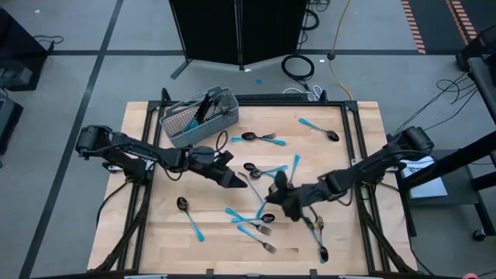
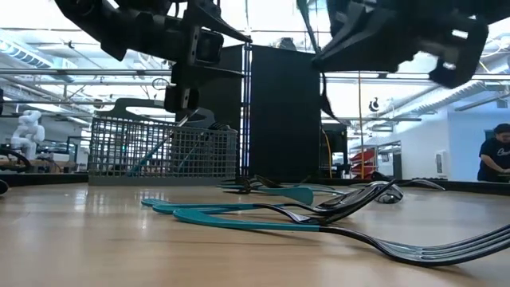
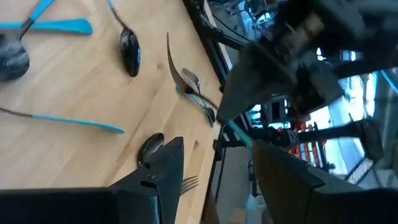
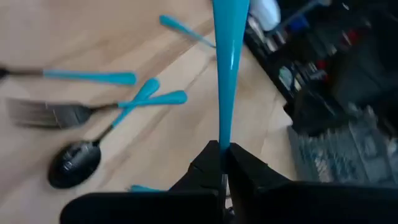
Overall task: Sort silverware
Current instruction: Put the blue fork in the silverware rack
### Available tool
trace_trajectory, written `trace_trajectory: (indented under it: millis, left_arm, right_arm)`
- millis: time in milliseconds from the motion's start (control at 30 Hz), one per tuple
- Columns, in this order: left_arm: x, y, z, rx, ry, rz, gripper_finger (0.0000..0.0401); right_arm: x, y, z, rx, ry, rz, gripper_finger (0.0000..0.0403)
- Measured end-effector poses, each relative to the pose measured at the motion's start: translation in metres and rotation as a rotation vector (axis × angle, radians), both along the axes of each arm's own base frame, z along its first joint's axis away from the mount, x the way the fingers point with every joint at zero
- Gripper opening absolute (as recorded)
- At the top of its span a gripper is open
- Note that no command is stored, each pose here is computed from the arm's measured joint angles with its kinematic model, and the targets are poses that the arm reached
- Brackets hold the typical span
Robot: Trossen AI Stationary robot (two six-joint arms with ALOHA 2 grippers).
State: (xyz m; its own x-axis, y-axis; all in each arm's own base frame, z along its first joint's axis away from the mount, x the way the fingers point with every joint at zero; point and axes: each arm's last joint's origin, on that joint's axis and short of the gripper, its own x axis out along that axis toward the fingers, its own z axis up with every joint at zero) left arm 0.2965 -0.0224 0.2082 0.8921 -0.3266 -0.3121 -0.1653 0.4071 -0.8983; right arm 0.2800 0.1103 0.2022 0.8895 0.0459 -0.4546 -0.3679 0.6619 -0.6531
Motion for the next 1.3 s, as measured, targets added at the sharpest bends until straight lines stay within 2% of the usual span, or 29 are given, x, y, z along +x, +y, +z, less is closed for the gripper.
trace_trajectory:
  millis: [100,233,333,433,733,867,1300]
  left_arm:
    - [-0.001,-0.002,-0.003,-0.043,0.055,0.032,0.0185]
    - [-0.001,-0.008,-0.007,-0.072,0.090,0.043,0.0185]
    - [-0.003,-0.015,-0.010,-0.054,0.117,0.043,0.0185]
    - [-0.004,-0.020,-0.012,-0.015,0.130,0.053,0.0185]
    - [-0.008,-0.027,-0.017,0.042,0.169,0.017,0.0185]
    - [-0.010,-0.029,-0.020,0.053,0.206,-0.002,0.0185]
    - [-0.010,-0.028,-0.019,0.089,0.183,-0.018,0.0185]
  right_arm:
    - [0.022,0.009,0.006,-0.082,0.072,-0.010,0.0000]
    - [0.051,0.018,0.013,-0.213,0.237,-0.122,0.0000]
    - [0.067,0.023,0.015,-0.280,0.319,-0.208,0.0000]
    - [0.081,0.028,0.012,-0.334,0.348,-0.233,0.0000]
    - [0.112,0.028,0.013,-0.361,0.328,-0.238,0.0000]
    - [0.116,0.021,0.014,-0.359,0.328,-0.257,0.0000]
    - [0.119,0.020,0.016,-0.342,0.302,-0.250,0.0000]
